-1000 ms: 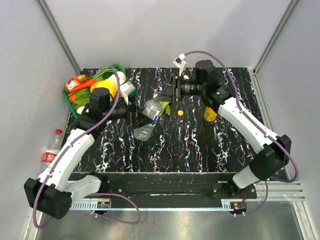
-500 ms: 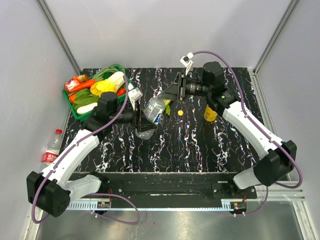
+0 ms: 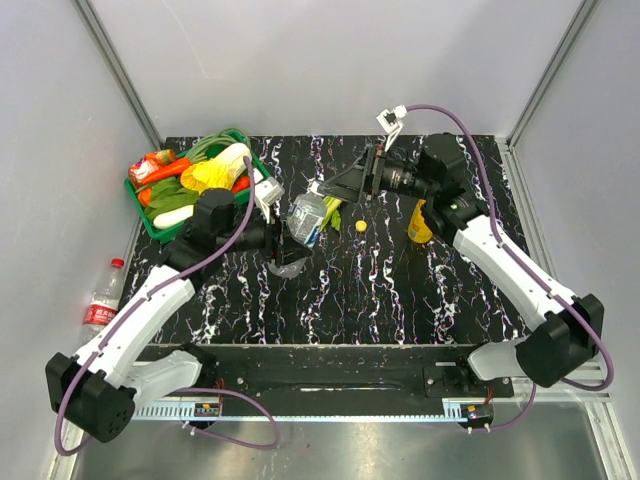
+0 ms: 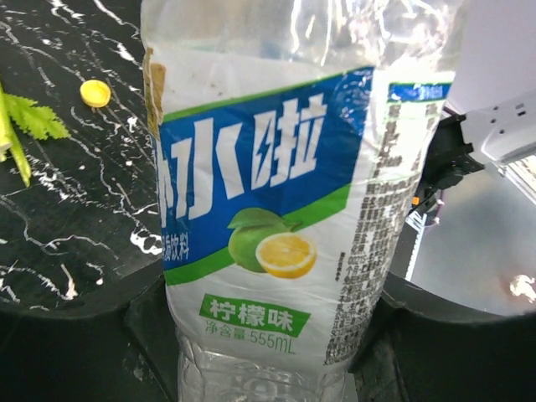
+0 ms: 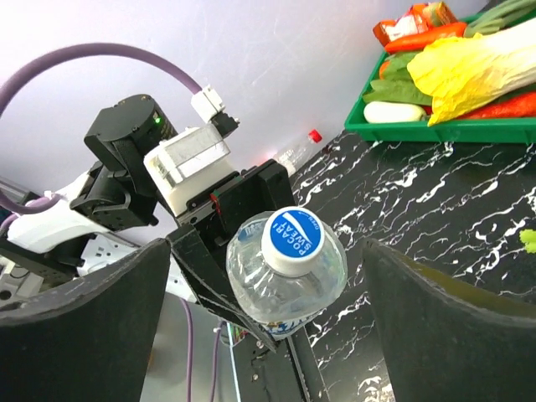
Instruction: Unscrew the bottle caps
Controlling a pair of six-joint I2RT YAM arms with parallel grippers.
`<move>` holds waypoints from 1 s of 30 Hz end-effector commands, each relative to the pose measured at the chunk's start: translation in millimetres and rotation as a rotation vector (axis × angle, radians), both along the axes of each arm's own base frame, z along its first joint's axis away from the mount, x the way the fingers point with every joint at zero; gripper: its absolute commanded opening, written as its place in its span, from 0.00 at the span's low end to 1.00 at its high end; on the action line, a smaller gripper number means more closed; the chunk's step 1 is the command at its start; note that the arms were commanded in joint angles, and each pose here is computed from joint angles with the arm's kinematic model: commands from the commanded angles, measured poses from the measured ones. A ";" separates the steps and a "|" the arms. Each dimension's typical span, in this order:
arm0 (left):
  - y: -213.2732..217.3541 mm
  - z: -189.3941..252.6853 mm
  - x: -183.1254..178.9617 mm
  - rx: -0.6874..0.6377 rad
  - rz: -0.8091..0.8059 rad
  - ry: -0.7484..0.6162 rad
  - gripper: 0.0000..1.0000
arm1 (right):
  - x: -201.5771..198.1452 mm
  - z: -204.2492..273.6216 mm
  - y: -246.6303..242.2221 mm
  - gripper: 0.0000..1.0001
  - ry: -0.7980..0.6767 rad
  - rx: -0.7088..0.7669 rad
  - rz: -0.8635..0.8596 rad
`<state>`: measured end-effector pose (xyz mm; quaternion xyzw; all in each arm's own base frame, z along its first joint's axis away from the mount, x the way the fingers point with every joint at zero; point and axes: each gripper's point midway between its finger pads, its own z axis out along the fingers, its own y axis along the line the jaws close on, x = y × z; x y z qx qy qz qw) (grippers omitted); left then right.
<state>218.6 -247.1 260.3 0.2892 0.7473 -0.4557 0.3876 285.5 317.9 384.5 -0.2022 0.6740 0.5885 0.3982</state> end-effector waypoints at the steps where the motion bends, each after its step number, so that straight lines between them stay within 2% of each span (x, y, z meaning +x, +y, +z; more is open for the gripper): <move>1: 8.4 24.9 9.4 0.036 0.096 -0.133 0.50 | -5.1 46.0 -14.3 1.00 -0.136 0.143 -0.058; 6: 13.2 25.3 13.3 0.099 0.172 -0.161 0.49 | 1.6 51.2 -19.9 1.00 -0.106 0.201 -0.108; 14: 5.5 25.3 21.0 0.203 0.231 -0.182 0.48 | 13.1 40.8 -10.6 1.00 -0.012 0.214 -0.090; 21: -8.2 23.6 27.3 0.257 0.243 -0.191 0.48 | 18.4 27.1 -2.5 0.90 0.054 0.220 -0.054; 30: -15.3 18.2 32.8 0.310 0.273 -0.197 0.47 | 21.7 15.5 -1.2 0.67 0.123 0.275 -0.056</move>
